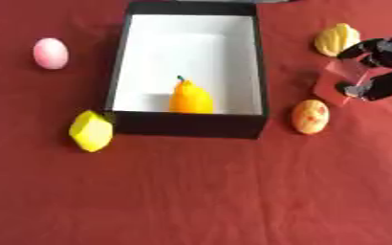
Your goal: Pick up objects on the table and place them in the box.
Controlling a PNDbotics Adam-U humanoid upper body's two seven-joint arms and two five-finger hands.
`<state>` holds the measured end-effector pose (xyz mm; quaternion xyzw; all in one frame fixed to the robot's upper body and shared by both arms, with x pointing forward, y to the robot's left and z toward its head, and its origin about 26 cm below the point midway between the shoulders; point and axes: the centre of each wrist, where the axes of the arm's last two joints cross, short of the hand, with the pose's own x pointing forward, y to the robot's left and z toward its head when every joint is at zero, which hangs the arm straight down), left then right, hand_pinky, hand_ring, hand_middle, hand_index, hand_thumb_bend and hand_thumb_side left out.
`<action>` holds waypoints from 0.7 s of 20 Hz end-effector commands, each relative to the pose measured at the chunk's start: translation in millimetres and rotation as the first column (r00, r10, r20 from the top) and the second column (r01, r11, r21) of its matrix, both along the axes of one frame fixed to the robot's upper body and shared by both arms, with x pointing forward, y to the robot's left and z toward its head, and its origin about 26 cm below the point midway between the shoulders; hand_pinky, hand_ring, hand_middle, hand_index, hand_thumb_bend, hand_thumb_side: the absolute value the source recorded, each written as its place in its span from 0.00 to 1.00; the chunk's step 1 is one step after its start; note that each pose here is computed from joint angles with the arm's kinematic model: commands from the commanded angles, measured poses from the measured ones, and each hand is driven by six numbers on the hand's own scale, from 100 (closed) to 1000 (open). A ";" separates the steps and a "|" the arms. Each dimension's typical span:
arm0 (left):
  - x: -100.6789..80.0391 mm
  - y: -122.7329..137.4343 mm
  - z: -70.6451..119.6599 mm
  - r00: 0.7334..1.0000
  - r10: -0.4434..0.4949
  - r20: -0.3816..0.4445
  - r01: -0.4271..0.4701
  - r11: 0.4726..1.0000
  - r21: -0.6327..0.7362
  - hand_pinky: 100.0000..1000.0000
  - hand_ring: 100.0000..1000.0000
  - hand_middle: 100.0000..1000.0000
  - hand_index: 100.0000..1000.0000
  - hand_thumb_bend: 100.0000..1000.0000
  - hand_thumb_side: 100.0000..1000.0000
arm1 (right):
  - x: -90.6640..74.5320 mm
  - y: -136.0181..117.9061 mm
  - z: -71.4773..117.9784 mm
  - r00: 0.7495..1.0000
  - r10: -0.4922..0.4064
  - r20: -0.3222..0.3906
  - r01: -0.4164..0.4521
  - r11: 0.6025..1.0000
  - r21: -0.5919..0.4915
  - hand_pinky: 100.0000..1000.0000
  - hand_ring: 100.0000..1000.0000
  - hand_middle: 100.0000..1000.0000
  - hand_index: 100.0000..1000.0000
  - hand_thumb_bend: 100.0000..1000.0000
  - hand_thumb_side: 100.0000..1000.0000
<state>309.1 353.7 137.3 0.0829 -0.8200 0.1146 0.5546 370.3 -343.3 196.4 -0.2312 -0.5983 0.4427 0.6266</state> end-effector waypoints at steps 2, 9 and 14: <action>-0.1 2.2 7.8 1.000 -0.003 0.018 0.002 1.000 0.029 0.61 0.80 0.81 0.75 0.23 0.90 | -10.3 -2.0 12.3 0.998 -0.012 0.061 0.014 0.999 -0.029 0.85 0.48 0.66 0.73 0.16 0.00; -0.8 3.9 8.0 1.000 0.000 0.014 0.000 0.999 0.037 0.61 0.80 0.81 0.75 0.23 0.90 | -28.1 28.7 61.9 0.969 0.063 0.239 -0.062 0.998 -0.009 0.84 0.48 0.66 0.73 0.15 0.00; -1.7 6.2 8.9 1.000 0.003 0.013 -0.003 0.999 0.048 0.61 0.80 0.80 0.75 0.22 0.90 | -43.7 65.9 109.3 0.919 0.189 0.346 -0.178 0.982 -0.062 0.83 0.48 0.65 0.73 0.14 0.00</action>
